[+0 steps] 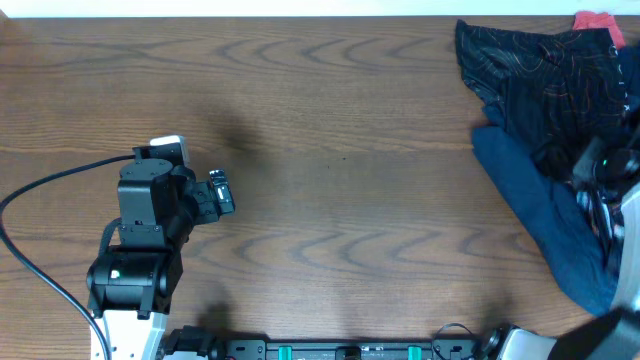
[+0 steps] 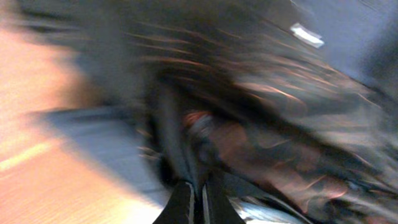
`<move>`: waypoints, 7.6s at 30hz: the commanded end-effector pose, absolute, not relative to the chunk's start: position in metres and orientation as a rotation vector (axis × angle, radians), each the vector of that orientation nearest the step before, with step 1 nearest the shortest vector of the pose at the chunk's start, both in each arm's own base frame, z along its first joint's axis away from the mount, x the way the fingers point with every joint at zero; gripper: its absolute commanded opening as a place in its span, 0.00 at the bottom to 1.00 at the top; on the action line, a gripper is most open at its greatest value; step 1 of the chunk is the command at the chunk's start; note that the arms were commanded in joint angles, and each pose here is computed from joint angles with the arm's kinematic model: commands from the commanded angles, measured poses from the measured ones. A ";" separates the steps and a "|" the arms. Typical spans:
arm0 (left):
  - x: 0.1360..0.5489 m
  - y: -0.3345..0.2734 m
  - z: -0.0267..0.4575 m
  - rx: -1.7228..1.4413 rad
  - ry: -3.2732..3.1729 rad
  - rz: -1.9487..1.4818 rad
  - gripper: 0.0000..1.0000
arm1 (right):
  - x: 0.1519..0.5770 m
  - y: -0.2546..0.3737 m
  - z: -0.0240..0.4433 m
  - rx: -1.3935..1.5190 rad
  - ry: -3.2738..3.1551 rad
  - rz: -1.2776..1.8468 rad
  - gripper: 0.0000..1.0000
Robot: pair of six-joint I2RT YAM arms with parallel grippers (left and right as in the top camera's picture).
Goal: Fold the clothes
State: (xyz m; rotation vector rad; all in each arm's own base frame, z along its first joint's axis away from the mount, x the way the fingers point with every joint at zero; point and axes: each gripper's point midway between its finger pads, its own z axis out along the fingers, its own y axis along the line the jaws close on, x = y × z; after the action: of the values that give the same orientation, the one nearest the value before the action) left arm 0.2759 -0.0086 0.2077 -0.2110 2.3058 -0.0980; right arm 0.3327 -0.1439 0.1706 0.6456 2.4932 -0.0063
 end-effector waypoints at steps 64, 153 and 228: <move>0.471 0.026 0.175 -0.460 2.295 -0.070 0.06 | 0.345 -0.007 0.233 0.230 2.379 -0.160 0.97; 0.274 0.062 0.089 -1.105 3.014 0.032 0.06 | 0.411 0.169 0.035 -0.040 2.701 0.322 0.78; 0.235 -0.087 0.007 -0.314 3.221 -0.598 0.88 | 0.325 -0.014 0.176 0.398 2.764 -0.237 0.01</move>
State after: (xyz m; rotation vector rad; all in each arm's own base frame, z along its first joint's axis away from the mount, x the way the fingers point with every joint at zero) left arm 0.2373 -0.0809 0.0125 -0.3608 3.2293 -0.6019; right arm 0.3250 -0.0086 0.1766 0.4074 2.7636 -0.2060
